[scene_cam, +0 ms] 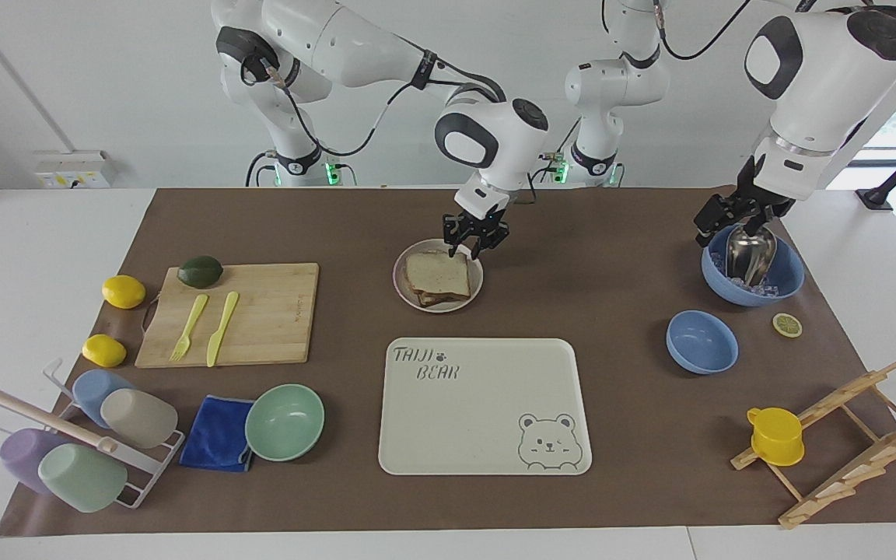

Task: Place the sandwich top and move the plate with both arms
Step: 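Lower the bread slice onto the egg and open the right gripper, then withdraw the right gripper while the left gripper moves toward the plate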

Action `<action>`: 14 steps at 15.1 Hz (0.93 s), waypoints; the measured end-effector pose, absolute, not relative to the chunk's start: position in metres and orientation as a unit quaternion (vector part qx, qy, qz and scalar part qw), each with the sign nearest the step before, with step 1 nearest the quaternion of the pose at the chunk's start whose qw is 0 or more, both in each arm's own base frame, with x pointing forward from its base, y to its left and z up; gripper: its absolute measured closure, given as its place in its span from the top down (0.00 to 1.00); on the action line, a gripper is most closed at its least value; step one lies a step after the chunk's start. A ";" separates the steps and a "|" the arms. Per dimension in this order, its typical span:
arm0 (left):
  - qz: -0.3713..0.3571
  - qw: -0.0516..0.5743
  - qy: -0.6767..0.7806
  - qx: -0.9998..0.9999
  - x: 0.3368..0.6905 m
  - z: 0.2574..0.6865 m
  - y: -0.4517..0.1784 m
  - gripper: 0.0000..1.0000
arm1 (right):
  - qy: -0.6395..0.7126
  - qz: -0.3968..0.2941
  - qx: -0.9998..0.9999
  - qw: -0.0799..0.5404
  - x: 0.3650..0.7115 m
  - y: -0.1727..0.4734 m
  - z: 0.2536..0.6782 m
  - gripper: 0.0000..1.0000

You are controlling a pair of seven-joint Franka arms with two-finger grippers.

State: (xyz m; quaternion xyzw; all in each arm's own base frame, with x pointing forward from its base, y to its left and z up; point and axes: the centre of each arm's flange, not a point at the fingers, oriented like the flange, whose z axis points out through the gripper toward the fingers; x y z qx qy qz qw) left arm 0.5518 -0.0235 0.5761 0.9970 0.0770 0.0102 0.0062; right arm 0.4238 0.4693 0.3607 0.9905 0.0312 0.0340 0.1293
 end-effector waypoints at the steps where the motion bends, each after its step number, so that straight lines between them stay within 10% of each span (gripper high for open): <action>1: 0.010 0.006 0.077 0.997 0.552 0.576 -0.024 1.00 | 0.025 0.031 0.992 0.116 0.425 0.471 0.361 0.60; 6: 0.011 0.006 0.077 0.997 0.552 0.576 -0.024 1.00 | -0.026 0.019 0.997 0.068 0.470 0.443 0.381 0.73; 14: 0.000 0.017 0.065 0.998 0.546 0.532 -0.043 1.00 | -0.059 -0.013 0.998 -0.002 0.548 0.248 0.538 0.79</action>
